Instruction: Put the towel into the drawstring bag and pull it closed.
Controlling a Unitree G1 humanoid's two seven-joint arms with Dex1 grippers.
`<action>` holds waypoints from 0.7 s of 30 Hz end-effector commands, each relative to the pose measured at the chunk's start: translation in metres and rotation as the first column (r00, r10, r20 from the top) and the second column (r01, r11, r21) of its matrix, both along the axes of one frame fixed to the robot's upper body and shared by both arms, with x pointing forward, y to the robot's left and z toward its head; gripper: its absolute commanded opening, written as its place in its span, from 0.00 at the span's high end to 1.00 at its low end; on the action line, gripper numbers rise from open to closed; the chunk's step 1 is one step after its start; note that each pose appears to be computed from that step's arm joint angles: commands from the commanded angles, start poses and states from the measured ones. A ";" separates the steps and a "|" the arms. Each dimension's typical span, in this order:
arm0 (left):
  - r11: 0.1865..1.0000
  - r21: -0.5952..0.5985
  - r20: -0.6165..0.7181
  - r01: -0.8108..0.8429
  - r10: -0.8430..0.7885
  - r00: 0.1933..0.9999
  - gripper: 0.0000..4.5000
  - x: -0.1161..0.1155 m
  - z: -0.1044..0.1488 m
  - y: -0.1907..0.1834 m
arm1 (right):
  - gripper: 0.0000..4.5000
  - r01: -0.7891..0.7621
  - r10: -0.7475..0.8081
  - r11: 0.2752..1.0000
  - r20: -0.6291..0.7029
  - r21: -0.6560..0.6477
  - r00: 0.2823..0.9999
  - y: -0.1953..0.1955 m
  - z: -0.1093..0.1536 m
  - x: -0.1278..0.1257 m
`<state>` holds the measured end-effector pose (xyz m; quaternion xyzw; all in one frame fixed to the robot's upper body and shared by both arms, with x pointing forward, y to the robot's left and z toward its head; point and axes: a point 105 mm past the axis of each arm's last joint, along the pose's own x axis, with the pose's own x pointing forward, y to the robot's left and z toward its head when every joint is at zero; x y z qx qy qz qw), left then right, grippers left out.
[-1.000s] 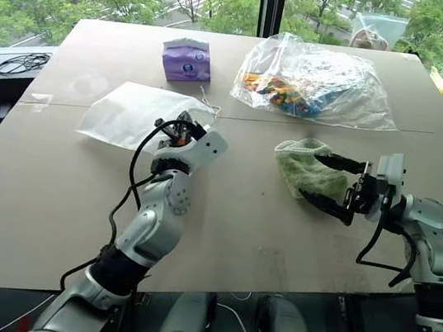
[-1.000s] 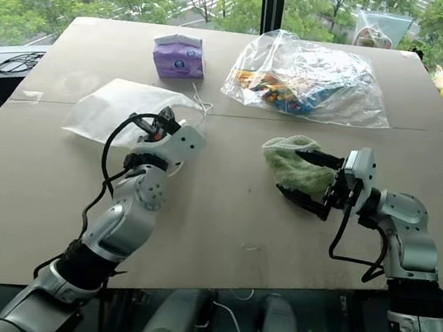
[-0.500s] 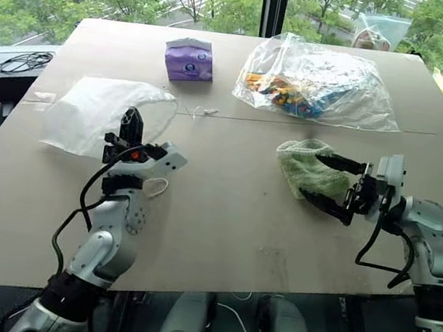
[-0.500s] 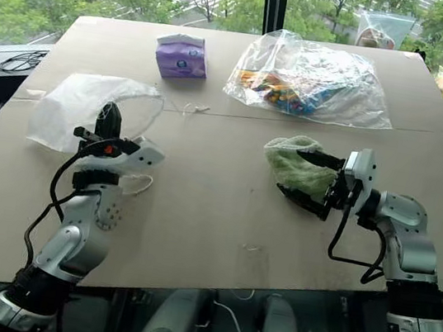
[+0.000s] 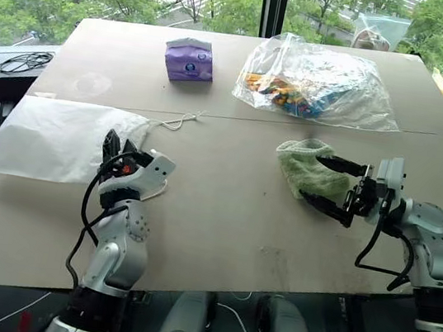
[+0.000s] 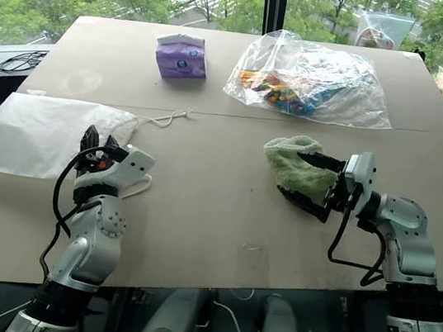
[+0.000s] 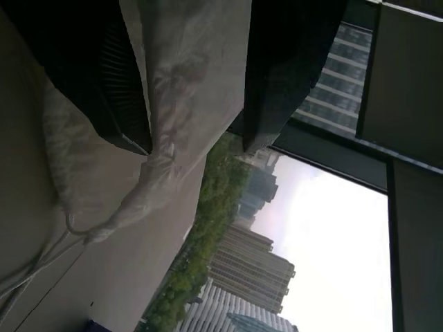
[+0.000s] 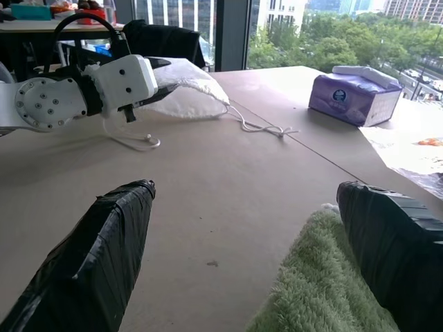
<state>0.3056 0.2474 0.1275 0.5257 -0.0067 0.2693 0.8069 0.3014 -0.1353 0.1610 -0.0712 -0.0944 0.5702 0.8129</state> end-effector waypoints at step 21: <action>0.947 -0.088 0.008 -0.307 0.309 0.951 0.98 -0.023 0.005 0.035 | 0.00 -0.030 0.029 0.999 0.045 0.039 0.999 0.005 0.019 -0.006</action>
